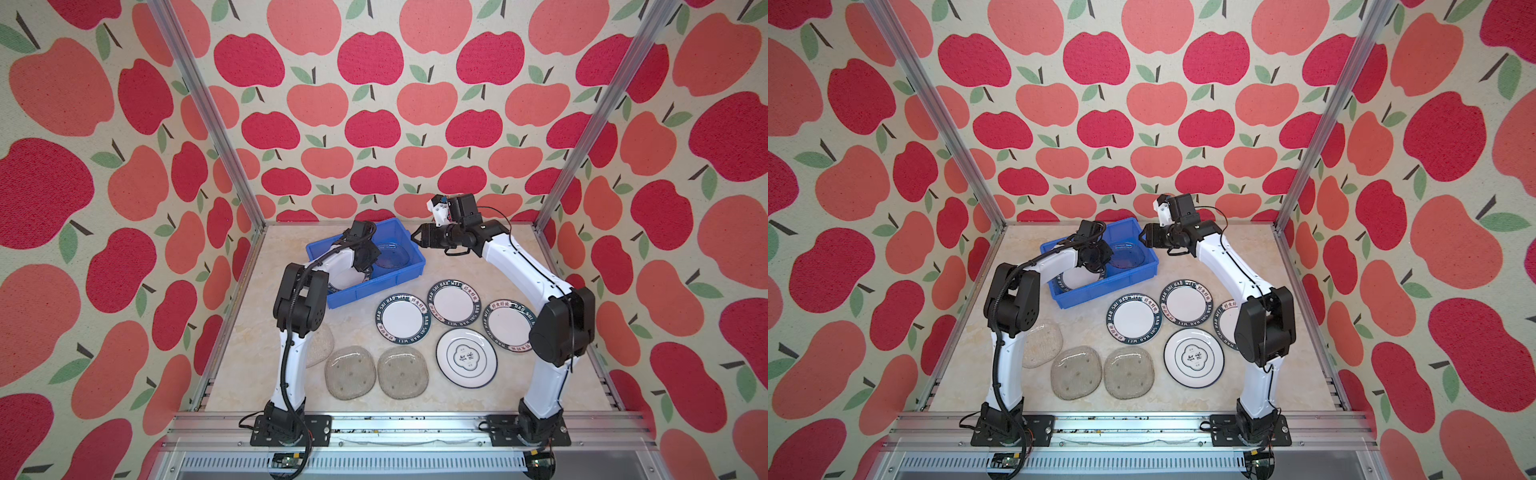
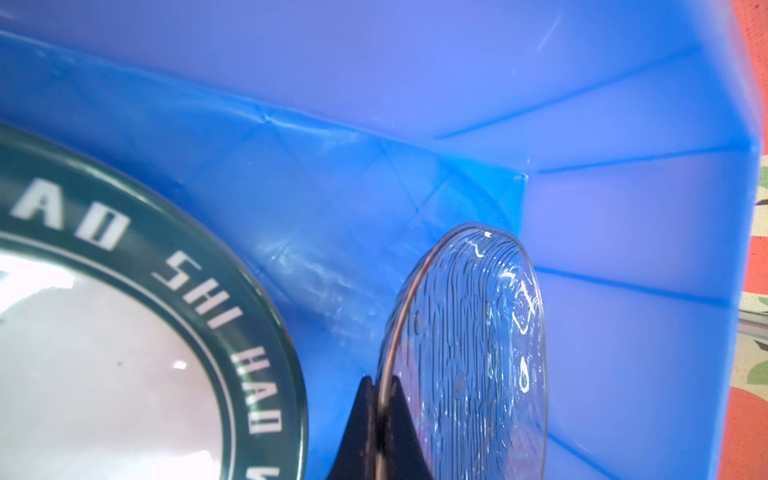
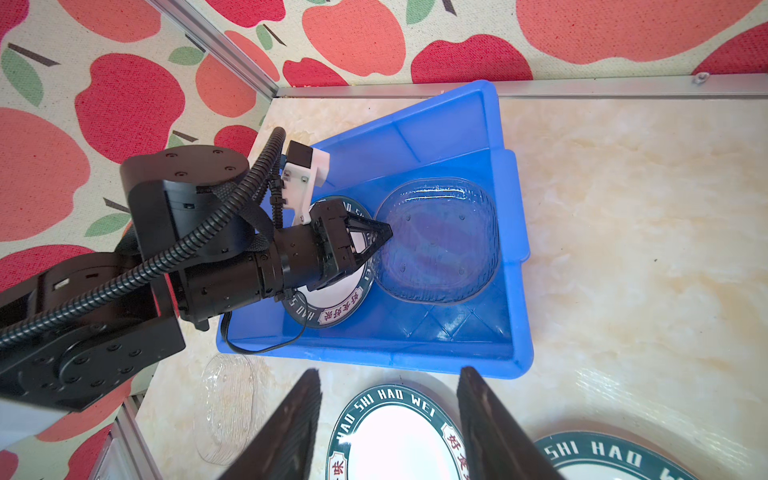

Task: Place the plates into the plastic bin on the countertop

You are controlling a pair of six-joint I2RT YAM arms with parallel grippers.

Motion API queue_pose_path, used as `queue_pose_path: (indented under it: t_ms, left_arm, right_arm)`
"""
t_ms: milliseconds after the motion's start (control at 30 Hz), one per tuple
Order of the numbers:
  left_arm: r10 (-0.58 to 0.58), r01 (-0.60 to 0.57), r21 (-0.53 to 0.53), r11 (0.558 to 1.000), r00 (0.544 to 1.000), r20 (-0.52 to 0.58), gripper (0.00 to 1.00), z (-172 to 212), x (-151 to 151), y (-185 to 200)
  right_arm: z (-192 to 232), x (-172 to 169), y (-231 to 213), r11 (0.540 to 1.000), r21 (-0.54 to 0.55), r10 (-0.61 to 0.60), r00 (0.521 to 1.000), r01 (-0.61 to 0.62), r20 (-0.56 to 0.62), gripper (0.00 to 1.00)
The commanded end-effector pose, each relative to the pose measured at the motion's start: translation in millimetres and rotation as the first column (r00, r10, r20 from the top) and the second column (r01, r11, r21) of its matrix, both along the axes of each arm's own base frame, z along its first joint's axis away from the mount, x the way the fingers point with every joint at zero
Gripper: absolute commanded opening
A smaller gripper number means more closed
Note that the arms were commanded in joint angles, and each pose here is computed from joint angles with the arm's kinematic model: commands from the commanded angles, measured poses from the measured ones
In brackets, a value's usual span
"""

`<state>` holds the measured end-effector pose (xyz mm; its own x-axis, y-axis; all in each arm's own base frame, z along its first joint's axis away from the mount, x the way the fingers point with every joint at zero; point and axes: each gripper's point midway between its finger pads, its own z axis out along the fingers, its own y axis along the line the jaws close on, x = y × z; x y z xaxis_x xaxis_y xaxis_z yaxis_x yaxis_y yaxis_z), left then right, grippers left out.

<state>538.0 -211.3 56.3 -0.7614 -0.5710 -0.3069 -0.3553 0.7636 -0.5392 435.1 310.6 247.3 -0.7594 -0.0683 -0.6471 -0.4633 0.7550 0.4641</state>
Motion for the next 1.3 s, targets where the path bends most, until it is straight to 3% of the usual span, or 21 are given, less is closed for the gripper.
queue_pose_path:
  t_ms: [0,100,233,600,767,933,1033,1133,1267]
  left_arm:
    - [-0.028,0.028,-0.003,1.0,0.999,-0.028,0.0,-6,0,-5]
    - [-0.031,0.031,0.0,1.0,0.999,-0.031,0.13,-8,-1,-5]
    - [-0.042,0.043,0.002,0.999,0.999,-0.017,0.44,-3,0,-6]
    - [-0.078,0.076,0.022,0.997,0.993,0.085,0.74,44,8,0]
    - [-0.122,0.117,0.036,0.992,0.98,0.16,0.99,78,14,-3]
    - [-0.164,0.148,0.088,0.985,0.961,0.222,0.99,118,13,1]
    - [-0.212,0.194,0.092,0.977,0.946,0.248,0.99,143,-5,4]
    - [-0.311,0.306,0.059,0.95,0.918,0.248,0.99,162,-48,2]
    - [-0.426,0.42,0.08,0.904,0.872,0.242,0.99,176,-130,2]
  right_arm:
    - [11,6,3,1.0,0.028,0.011,1.0,-0.012,0.015,0.56]
    - [12,7,4,0.999,0.029,0.013,1.0,-0.014,0.02,0.56]
    - [16,7,5,0.999,0.033,0.014,1.0,-0.015,0.028,0.56]
    - [24,5,11,0.999,0.041,0.03,0.999,-0.032,0.042,0.56]
    - [27,2,13,0.998,0.038,0.04,0.998,-0.042,0.051,0.56]
    - [21,-9,9,0.998,0.011,0.057,0.997,-0.058,0.047,0.55]
    - [12,-30,2,0.996,-0.026,0.081,0.996,-0.081,0.02,0.52]
    - [-2,-69,-4,0.989,-0.075,0.126,0.991,-0.128,-0.035,0.5]
    - [-25,-141,-13,0.965,-0.159,0.185,0.973,-0.207,-0.14,0.46]
